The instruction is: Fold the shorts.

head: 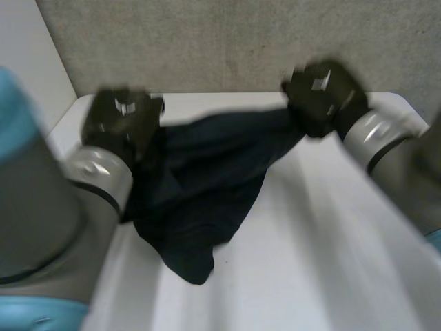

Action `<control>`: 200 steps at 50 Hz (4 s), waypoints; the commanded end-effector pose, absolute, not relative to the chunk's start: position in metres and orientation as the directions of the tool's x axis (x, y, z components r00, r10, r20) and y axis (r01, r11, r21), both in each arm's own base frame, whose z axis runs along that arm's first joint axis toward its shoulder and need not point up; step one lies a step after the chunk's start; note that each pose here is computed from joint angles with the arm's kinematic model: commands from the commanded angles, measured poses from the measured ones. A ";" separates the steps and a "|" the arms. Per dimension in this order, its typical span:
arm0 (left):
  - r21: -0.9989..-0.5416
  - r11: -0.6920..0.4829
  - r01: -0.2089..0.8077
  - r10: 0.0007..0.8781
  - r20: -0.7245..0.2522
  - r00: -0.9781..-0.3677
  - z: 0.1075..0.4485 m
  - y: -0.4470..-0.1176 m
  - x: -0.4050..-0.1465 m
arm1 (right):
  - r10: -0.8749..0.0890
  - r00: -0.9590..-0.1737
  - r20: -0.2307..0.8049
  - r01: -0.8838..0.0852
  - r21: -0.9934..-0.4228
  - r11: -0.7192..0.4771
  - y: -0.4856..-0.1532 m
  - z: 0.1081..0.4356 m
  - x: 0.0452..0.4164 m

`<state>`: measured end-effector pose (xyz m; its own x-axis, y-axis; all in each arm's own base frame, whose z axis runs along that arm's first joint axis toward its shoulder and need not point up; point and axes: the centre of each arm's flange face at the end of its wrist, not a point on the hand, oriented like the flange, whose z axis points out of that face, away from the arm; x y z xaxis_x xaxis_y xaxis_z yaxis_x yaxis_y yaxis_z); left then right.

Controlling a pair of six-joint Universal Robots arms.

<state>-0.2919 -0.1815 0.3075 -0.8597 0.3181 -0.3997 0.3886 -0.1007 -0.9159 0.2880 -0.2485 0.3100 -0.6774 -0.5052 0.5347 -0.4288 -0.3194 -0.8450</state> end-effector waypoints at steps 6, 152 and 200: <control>-0.782 -0.417 0.463 0.261 -0.591 -0.763 0.396 -0.145 -0.279 | -0.529 -0.630 0.569 -0.463 -0.822 -0.332 -0.206 0.403 0.276; -0.917 0.294 0.270 0.455 -0.114 -0.883 0.148 -0.227 -0.237 | -0.619 -0.762 0.188 -0.319 -0.941 0.108 -0.251 0.147 0.248; -0.704 -0.135 0.697 0.372 -0.688 -0.623 0.180 -0.274 -0.296 | -0.617 -0.461 0.637 -0.794 -0.607 -0.033 -0.267 0.195 0.262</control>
<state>-0.2687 -0.2090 0.1545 -0.5519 0.5137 -0.6569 0.7565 -0.0230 -0.6536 0.2402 -0.2246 0.1739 -0.4191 -0.7498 0.5120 -0.8069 0.0491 -0.5886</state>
